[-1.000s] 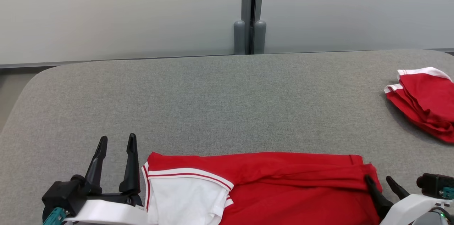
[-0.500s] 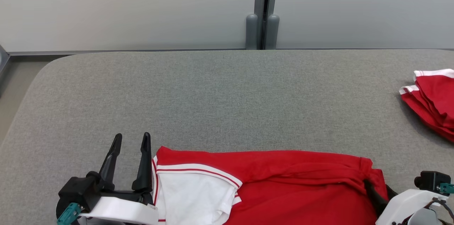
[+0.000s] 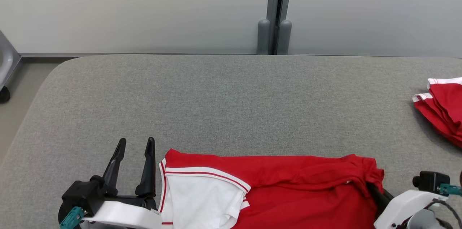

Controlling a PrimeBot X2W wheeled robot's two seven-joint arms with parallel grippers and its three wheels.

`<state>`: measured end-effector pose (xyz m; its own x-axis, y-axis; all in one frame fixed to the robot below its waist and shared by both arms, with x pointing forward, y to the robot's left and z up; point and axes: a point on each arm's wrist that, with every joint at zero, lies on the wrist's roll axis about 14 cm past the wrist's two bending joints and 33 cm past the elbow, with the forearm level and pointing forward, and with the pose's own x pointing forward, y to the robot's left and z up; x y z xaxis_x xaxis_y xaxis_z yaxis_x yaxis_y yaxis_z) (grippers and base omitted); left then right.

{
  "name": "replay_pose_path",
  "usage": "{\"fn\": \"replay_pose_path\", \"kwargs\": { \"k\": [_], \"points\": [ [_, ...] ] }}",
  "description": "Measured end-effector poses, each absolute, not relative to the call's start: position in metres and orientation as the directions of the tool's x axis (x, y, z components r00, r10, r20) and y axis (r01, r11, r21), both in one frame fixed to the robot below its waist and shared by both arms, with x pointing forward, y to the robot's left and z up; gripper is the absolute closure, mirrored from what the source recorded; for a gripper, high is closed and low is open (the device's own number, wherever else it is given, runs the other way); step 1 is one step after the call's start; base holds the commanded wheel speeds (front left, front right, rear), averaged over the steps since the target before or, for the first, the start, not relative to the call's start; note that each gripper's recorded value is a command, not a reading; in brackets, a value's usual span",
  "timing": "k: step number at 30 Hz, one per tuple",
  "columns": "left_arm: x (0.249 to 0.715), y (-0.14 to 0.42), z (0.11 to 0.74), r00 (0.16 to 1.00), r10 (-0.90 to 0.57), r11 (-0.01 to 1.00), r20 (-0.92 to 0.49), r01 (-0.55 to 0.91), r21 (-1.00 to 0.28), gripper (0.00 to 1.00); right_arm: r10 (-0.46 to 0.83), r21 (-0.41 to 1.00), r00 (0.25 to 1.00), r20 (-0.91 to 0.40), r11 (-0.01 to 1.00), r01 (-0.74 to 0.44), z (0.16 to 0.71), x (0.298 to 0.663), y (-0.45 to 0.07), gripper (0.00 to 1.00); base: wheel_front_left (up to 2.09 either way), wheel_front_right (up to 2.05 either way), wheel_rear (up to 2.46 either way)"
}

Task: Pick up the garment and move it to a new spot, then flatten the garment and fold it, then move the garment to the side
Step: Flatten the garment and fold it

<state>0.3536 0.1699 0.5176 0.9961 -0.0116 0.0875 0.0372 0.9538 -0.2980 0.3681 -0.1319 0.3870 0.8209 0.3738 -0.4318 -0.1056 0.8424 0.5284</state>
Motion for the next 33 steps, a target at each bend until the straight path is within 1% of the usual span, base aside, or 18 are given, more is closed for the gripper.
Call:
{"fn": "replay_pose_path", "kwargs": {
  "k": [2, 5, 12, 17, 20, 24, 27, 33],
  "points": [
    [0.354, 0.169, 0.518, 0.996, -0.015, 0.954, 0.089, 0.040, -0.297, 0.00, 0.361, 0.524, 0.839, -0.407, 0.844, -0.109, 0.396, 0.375, -0.140, 1.00, 0.00, 0.00, 0.00],
    [0.356, 0.165, 0.519, 0.995, -0.025, 0.953, 0.092, 0.052, -0.300, 0.00, 0.316, 0.492, 0.865, -0.390, 0.865, -0.095, 0.406, 0.383, -0.164, 1.00, 0.00, 0.00, 0.00],
    [0.360, 0.156, 0.519, 0.994, -0.051, 0.950, 0.095, 0.078, -0.303, 0.00, 0.176, 0.389, 0.913, -0.369, 0.921, -0.020, 0.424, 0.396, -0.233, 1.00, 0.00, 0.00, 0.00],
    [0.361, 0.152, 0.518, 0.994, -0.062, 0.949, 0.095, 0.088, -0.303, 0.00, 0.141, 0.352, 0.932, -0.333, 0.936, -0.016, 0.442, 0.402, -0.254, 1.00, 0.00, 0.00, 0.00],
    [0.360, 0.151, 0.518, 0.993, -0.065, 0.949, 0.095, 0.092, -0.303, 0.00, 0.193, 0.385, 0.944, -0.268, 0.920, -0.079, 0.462, 0.407, -0.237, 1.00, 0.00, 0.00, 0.00],
    [0.358, 0.150, 0.517, 0.993, -0.070, 0.949, 0.093, 0.096, -0.301, 0.00, 0.269, 0.399, 0.941, -0.207, 0.901, -0.170, 0.486, 0.406, -0.217, 1.00, 0.00, 0.00, 0.00],
    [0.357, 0.150, 0.519, 0.992, -0.072, 0.949, 0.099, 0.099, -0.301, 0.00, 0.346, 0.433, 0.923, -0.166, 0.867, -0.247, 0.501, 0.401, -0.191, 1.00, 0.00, 0.00, 0.00],
    [0.352, 0.155, 0.518, 0.994, -0.060, 0.951, 0.095, 0.086, -0.297, 0.00, 0.508, 0.520, 0.857, -0.090, 0.758, -0.394, 0.526, 0.389, -0.132, 1.00, 0.00, 0.00, 0.00]
  ]
}}
